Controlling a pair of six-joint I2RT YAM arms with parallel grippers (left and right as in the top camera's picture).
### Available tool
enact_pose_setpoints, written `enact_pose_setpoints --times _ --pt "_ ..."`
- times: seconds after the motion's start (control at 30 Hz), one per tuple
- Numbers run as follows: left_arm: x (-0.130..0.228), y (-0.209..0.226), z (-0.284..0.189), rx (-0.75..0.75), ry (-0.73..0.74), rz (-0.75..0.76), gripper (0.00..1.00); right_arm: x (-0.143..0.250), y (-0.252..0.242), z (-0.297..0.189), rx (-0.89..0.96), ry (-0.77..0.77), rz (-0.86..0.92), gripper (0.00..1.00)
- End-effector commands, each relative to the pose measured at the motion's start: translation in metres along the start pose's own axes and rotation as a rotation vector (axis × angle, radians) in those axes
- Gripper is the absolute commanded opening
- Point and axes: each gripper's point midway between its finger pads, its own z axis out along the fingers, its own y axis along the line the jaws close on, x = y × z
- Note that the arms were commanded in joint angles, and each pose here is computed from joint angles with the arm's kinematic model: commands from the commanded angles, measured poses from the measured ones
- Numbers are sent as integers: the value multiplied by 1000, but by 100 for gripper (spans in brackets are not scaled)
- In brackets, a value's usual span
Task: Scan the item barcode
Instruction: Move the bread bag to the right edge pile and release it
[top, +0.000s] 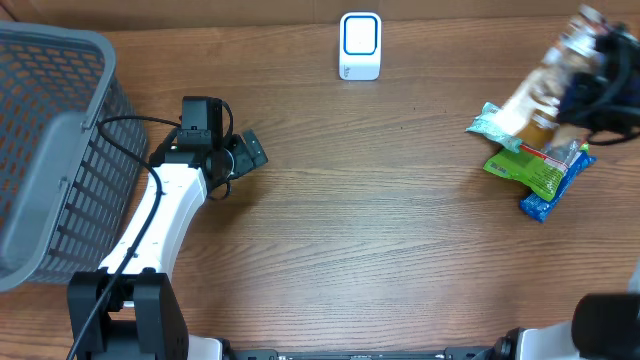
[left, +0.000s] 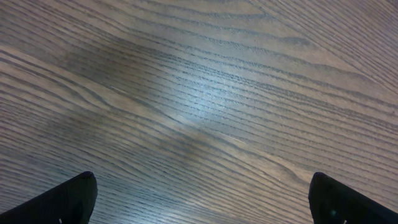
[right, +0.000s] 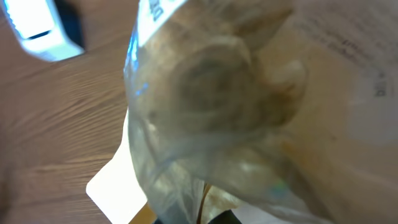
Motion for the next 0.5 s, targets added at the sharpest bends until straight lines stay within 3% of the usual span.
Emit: enact_pose_setpoints --times 0.0,0.17,0.27,0.33,0.47 --pt "-7 -7 -5 10 -24 2 100 9 -33 16 -47 74 180 4" --pt "-7 -7 -5 10 -24 2 100 30 -78 49 -21 177 307 4" --pt "-7 -7 -5 10 -24 2 100 39 -88 67 -18 206 329 12" --pt "-7 -7 -5 10 -24 2 100 38 -89 74 -23 194 316 24" --pt "-7 -7 -5 10 -24 2 100 28 -60 70 -163 165 194 31"
